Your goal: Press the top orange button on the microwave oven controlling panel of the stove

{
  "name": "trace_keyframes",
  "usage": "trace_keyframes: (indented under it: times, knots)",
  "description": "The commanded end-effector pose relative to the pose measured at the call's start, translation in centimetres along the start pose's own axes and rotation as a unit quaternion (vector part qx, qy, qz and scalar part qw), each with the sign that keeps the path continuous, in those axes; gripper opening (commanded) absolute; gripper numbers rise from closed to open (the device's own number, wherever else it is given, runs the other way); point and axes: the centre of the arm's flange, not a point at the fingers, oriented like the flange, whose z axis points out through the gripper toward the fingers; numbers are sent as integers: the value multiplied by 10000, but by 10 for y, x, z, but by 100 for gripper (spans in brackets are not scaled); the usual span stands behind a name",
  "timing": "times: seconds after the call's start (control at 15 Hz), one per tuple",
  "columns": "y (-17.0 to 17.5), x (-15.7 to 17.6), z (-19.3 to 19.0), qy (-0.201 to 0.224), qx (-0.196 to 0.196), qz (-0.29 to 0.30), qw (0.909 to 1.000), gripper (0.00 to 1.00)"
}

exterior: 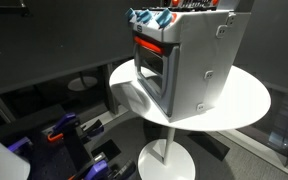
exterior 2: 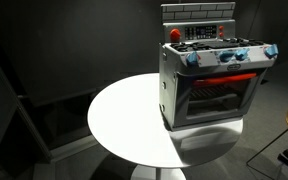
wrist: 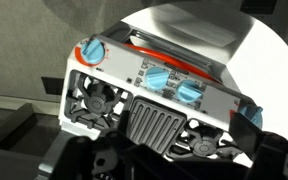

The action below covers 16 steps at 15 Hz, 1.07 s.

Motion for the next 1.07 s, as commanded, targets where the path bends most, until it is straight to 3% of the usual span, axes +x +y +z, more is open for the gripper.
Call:
trace_keyframes:
  times: [0.0, 0.6, 0.8, 1.0]
  knots:
    - [23, 22, -2, 170, -269, 324, 9990, 100]
    - [97, 43, 7, 398, -485, 1009, 9929, 100]
    - [97, 38, -1, 190, -267, 1009, 9944, 100]
    - [98, 33, 11, 256, -362, 954, 9945, 100]
